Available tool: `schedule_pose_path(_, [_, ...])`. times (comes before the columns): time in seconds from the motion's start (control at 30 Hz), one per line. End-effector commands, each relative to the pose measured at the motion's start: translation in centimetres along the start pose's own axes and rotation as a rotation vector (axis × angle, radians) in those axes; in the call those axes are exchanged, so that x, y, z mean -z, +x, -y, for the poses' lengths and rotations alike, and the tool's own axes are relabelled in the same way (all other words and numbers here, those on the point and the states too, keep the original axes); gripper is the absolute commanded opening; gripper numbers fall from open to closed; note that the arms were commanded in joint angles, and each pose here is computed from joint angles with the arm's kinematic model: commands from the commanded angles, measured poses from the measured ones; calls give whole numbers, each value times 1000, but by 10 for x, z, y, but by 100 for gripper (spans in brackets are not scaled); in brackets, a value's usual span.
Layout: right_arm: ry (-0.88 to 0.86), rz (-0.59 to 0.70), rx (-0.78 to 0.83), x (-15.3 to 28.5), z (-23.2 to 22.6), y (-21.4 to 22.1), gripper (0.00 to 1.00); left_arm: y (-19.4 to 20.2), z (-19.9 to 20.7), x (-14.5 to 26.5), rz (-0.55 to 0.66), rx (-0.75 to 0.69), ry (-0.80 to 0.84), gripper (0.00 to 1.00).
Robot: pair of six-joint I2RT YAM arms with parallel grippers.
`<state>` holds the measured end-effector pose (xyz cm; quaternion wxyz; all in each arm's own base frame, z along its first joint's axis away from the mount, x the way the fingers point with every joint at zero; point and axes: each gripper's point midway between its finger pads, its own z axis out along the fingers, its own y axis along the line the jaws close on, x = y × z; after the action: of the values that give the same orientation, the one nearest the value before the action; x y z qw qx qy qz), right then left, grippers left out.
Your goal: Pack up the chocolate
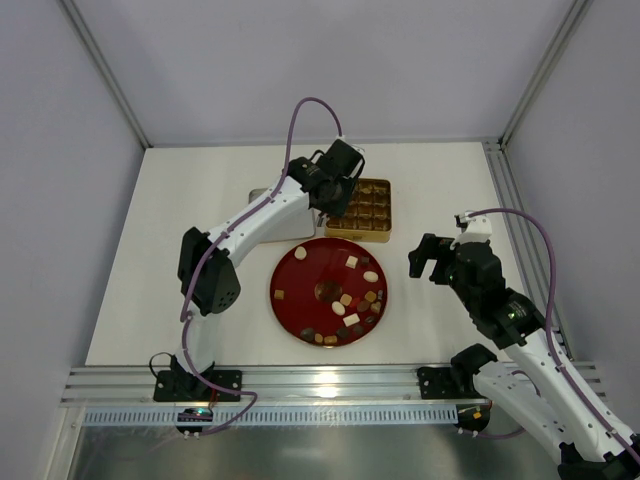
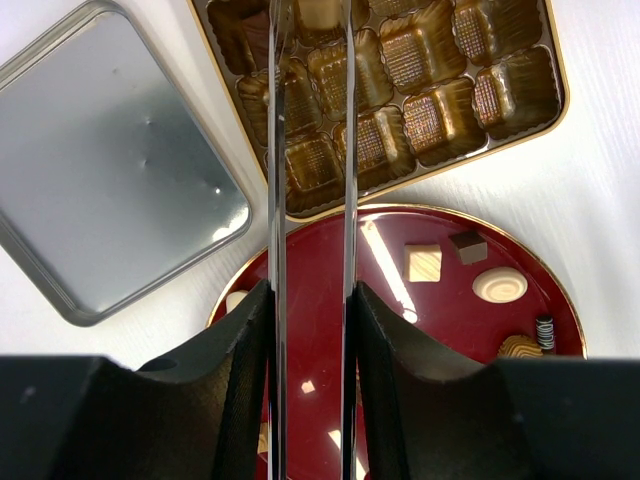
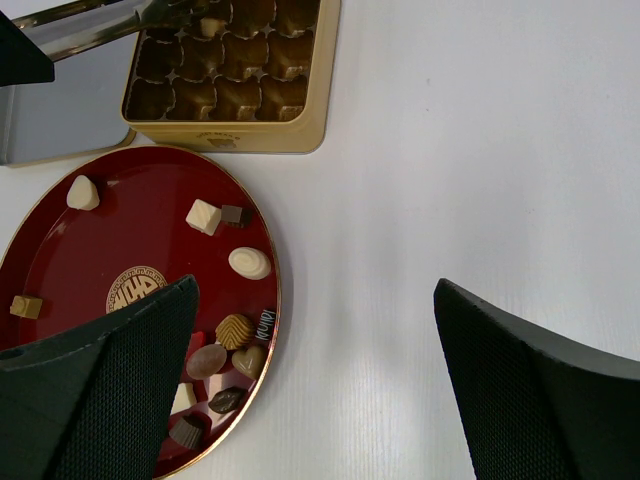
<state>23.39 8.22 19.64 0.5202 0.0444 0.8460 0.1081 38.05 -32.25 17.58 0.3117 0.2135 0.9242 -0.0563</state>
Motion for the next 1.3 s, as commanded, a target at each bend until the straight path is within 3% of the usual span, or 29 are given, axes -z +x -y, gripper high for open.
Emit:
schedule_pose_path(0.0, [-4,45,-21,3,-2,-13,100,-24,2,8,77,15,23,37])
schedule_pose_path(1.03, [-8,47,-22,3,-3,-14,100,-33,-2,30,114,20,20,38])
schedule_pose_path(1.27, [-11,51,-24,3,-4,-15,100,-27,-30,53,136,90,-16,38])
